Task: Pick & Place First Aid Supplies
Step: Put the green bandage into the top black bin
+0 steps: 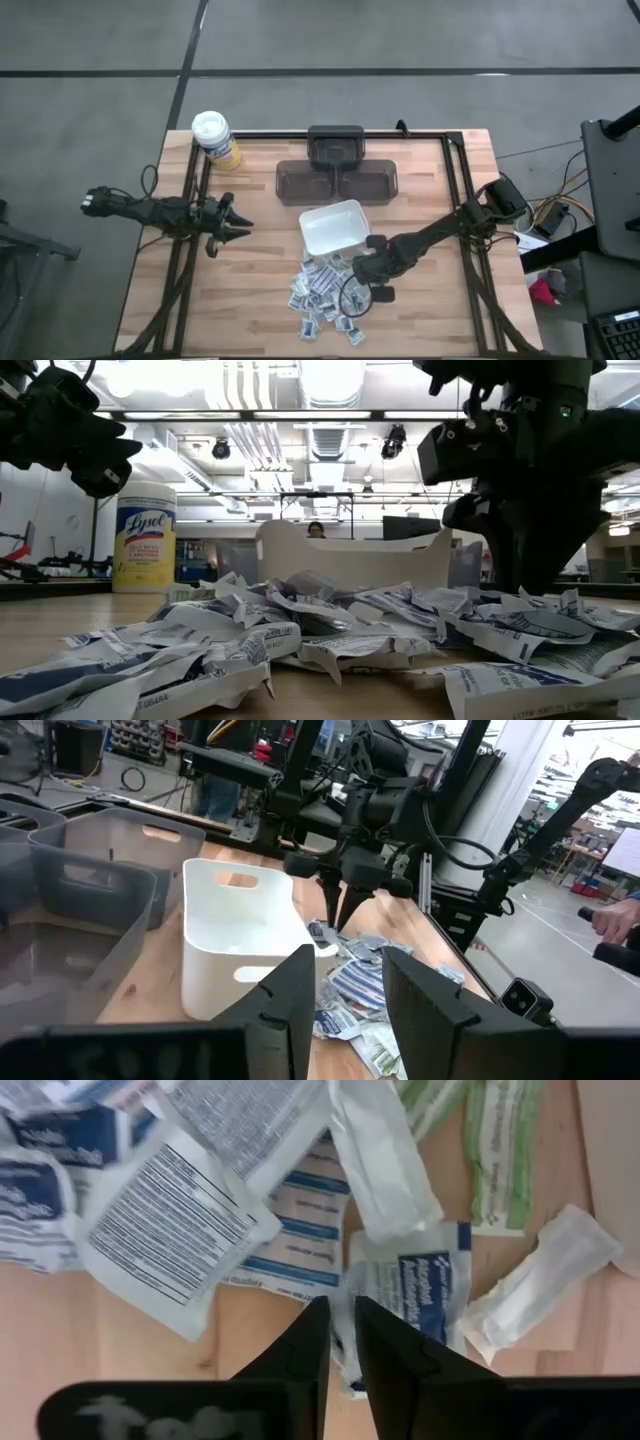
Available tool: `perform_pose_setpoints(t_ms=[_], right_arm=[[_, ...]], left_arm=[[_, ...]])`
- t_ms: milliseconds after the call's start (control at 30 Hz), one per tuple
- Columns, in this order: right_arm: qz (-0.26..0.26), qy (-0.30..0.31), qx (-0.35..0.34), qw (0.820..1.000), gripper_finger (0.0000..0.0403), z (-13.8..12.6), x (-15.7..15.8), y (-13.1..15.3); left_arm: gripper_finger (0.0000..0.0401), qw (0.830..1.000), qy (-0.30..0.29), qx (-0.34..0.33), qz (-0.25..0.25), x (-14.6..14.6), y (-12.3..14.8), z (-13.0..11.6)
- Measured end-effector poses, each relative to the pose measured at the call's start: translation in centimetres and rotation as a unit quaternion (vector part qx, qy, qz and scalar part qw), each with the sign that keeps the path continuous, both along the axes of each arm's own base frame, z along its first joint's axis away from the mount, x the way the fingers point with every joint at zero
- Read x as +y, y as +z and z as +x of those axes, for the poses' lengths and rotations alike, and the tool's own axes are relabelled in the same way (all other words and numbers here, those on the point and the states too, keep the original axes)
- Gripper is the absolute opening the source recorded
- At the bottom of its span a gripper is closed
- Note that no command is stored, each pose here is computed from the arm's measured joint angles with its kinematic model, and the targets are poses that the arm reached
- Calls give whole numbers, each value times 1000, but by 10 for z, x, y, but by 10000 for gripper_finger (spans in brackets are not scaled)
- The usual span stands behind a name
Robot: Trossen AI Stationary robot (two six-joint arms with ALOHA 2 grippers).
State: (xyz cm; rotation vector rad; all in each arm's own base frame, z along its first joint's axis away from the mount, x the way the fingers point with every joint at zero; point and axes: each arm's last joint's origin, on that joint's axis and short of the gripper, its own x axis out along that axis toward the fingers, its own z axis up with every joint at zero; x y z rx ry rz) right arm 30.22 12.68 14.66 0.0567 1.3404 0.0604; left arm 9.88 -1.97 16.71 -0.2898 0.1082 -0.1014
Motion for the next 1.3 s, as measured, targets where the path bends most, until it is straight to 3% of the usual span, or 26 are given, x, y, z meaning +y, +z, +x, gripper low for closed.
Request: perform_pose_setpoints(t_ms=[700,1300], right_arm=[[3,-13,-10,1000,47,2,0,6],[39,-22,-90,995,47,6,3,34]], left_arm=[[115,1000,0,0,0,0,0,0],[115,1000,-1,-1,13,0,0,0]])
